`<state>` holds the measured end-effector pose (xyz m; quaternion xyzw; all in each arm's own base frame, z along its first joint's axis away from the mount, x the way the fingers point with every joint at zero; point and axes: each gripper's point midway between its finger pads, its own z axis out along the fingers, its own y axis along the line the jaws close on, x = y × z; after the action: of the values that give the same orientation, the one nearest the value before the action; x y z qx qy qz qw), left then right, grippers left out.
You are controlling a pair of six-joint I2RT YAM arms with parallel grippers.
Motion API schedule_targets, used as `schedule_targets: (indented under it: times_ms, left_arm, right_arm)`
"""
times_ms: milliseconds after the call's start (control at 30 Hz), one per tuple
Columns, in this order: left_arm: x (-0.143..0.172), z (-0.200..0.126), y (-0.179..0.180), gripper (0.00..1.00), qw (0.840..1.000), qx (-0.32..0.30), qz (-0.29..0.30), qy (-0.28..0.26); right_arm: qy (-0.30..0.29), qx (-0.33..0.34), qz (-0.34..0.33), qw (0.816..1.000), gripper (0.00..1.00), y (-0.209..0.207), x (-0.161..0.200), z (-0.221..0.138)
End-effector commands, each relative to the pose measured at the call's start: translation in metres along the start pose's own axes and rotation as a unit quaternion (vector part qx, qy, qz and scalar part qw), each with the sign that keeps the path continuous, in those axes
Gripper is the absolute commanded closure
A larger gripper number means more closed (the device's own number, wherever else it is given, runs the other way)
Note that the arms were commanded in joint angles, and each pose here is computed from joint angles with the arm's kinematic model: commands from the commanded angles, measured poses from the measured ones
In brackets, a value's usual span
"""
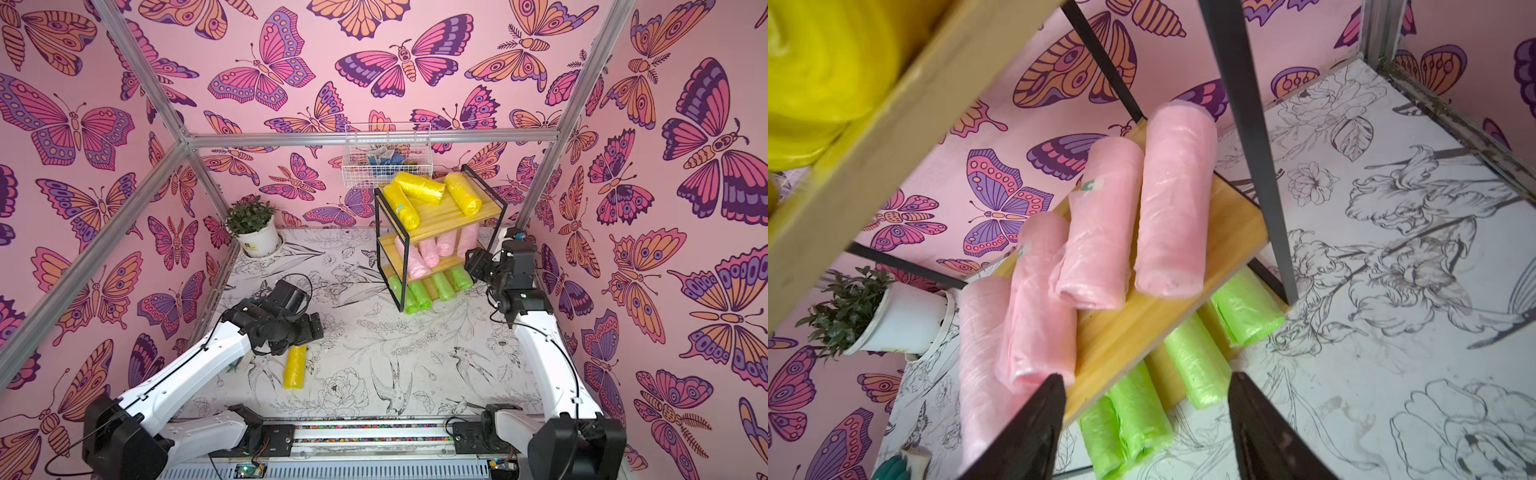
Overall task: Sort the rolls of trash bags by color and place them on the shelf
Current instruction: Place the roll of trash bags on the shelf, then pick up the roll of trash bags from the center of the board.
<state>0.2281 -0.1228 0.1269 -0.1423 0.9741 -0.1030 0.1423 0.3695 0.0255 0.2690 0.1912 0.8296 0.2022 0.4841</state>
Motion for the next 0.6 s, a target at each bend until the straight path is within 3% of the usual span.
schedule_targets:
  times_ms: [0, 167, 567]
  left_arm:
    - [0.003, 0.003, 0.01, 0.03, 1.0, -0.02, 0.01, 0.013]
    - [0.005, 0.013, 0.018, 0.03, 0.999, -0.04, 0.015, 0.024]
    - [0.016, 0.046, 0.042, 0.05, 0.994, -0.085, 0.002, 0.071]
  right_arm:
    - [0.028, 0.014, 0.028, 0.999, 0.34, -0.012, 0.026, -0.018]
    - [0.036, 0.0, 0.051, 0.998, 0.3, -0.016, 0.05, -0.042]
    - [0.07, -0.035, 0.064, 0.995, 0.3, -0.012, 0.084, -0.072]
